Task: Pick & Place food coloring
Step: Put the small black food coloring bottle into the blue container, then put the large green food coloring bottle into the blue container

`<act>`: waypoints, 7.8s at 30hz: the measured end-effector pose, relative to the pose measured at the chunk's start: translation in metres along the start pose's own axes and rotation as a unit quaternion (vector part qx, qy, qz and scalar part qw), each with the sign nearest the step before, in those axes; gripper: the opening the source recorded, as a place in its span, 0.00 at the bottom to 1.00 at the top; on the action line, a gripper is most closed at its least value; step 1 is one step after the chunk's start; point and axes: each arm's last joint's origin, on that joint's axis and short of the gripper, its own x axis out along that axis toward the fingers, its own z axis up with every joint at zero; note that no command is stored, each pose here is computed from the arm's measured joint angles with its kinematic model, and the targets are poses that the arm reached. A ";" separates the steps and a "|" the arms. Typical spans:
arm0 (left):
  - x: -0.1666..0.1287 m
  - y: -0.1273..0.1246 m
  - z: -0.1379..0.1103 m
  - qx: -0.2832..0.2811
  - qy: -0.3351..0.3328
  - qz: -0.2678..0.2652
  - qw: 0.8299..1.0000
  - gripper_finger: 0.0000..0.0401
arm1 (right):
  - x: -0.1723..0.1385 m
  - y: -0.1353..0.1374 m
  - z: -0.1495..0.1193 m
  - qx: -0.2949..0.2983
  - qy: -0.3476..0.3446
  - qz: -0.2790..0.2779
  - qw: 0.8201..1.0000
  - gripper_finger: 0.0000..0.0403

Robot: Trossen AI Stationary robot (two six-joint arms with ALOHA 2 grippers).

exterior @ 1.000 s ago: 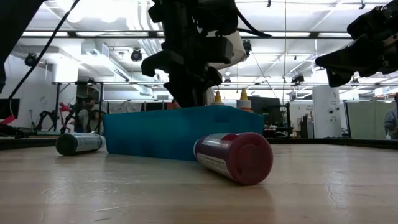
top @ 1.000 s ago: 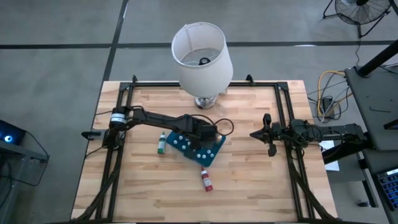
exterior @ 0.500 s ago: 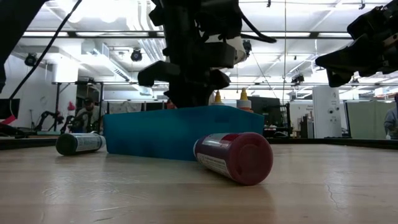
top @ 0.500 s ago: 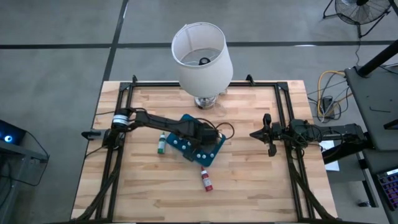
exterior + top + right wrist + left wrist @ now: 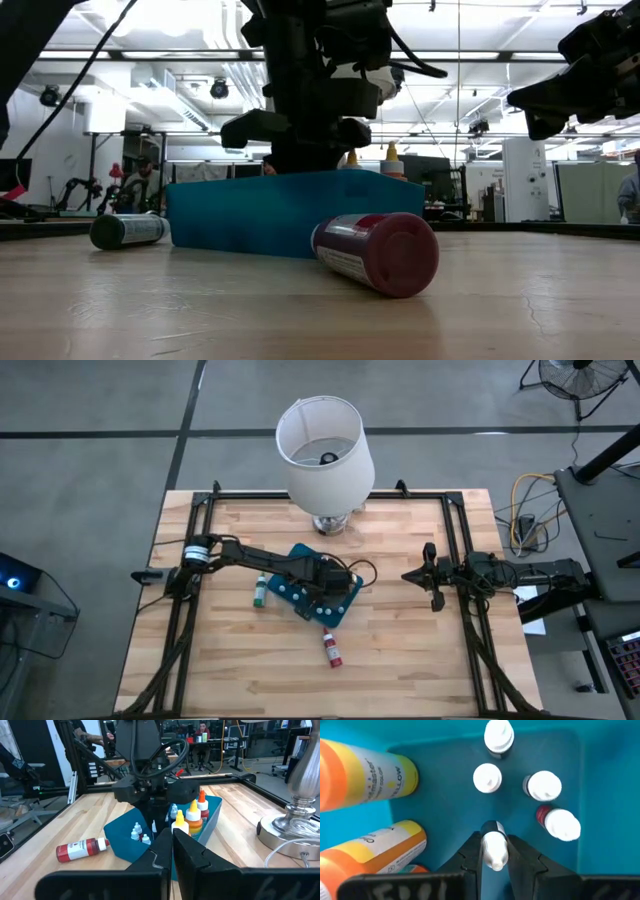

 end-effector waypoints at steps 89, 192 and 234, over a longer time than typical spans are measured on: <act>-0.001 -0.023 0.011 0.073 0.021 0.015 0.997 0.11 | 0.000 0.000 0.000 0.000 0.000 0.000 1.000 0.02; -0.125 -0.023 -0.007 -0.094 0.002 0.028 0.995 0.19 | 0.000 0.000 0.000 0.000 0.003 -0.001 1.000 0.02; -0.132 -0.088 -0.154 -0.679 -0.137 0.076 0.717 0.19 | 0.000 0.000 0.000 0.000 0.002 0.000 1.000 0.02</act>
